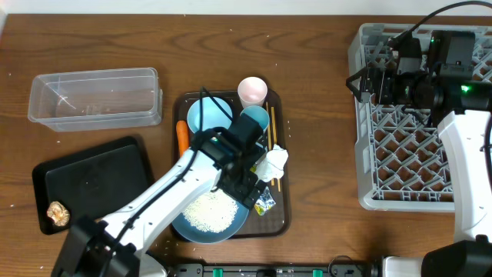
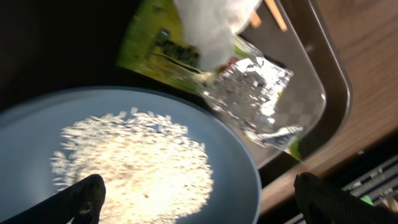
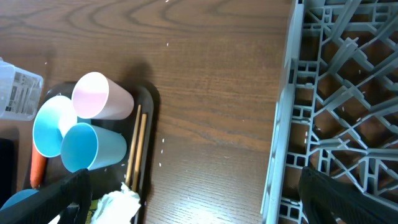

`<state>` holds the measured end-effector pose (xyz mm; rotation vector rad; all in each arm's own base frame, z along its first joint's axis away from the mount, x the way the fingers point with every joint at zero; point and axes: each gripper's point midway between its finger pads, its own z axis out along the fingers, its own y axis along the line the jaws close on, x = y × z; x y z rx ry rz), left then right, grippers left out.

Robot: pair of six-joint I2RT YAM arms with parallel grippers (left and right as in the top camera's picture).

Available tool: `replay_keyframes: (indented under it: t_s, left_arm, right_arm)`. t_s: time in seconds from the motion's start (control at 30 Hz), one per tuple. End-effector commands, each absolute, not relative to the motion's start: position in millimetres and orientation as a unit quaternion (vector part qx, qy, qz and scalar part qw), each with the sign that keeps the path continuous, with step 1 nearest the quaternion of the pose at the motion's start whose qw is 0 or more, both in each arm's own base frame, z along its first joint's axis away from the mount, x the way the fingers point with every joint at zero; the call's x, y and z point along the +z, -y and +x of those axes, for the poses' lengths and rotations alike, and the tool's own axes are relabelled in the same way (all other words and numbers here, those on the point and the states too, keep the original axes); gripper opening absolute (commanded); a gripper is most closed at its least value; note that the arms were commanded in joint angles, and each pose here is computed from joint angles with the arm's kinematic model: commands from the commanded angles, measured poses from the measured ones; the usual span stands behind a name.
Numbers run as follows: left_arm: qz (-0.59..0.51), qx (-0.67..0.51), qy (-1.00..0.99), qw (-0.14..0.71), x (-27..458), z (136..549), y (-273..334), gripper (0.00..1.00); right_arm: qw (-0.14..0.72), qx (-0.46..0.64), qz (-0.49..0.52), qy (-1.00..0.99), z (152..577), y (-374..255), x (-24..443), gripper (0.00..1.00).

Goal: Sort waste into correct bins and load items into the dishwasher rack
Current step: 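Carry the empty bowl back and set it on the brown tray, then grasp the rim of the blue rice plate with the left gripper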

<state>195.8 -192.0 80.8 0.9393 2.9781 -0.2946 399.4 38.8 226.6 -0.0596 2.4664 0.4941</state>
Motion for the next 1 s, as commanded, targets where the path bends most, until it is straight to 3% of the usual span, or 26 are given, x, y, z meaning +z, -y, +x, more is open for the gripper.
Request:
replay_keyframes:
  t_s: [0.0, 0.33, 0.47, 0.57, 0.7, 0.97]
  left_arm:
    - [0.303, -0.1, -0.947, -0.035, 67.4, 180.0, 195.7, 0.98]
    - [0.316, -0.061, -0.94, -0.113, 26.8, 159.8, 191.6, 0.99]
    - [0.317, -0.011, -0.94, -0.126, 9.2, 164.8, 177.2, 0.9]
    - [0.318, 0.009, -0.939, -0.129, -0.7, 168.5, 172.5, 0.89]
    - [0.32, 0.017, -0.94, -0.119, -4.4, 174.0, 172.2, 0.73]
    - [0.322, 0.033, -0.94, -0.109, -4.3, 179.7, 168.4, 0.67]
  right_arm:
    - [0.314, 0.187, -0.03, -0.93, 401.2, -41.8, 233.0, 0.99]
    - [0.306, 0.188, -0.028, -0.933, 398.1, -42.0, 230.7, 0.99]
    - [0.305, 0.188, -0.028, -0.933, 397.6, -42.1, 230.4, 0.99]
    - [0.304, 0.188, -0.028, -0.933, 397.4, -42.1, 230.2, 0.99]
    - [0.304, 0.188, -0.028, -0.933, 397.3, -42.0, 230.1, 0.99]
    - [0.311, 0.188, -0.029, -0.931, 400.0, -41.9, 232.1, 0.99]
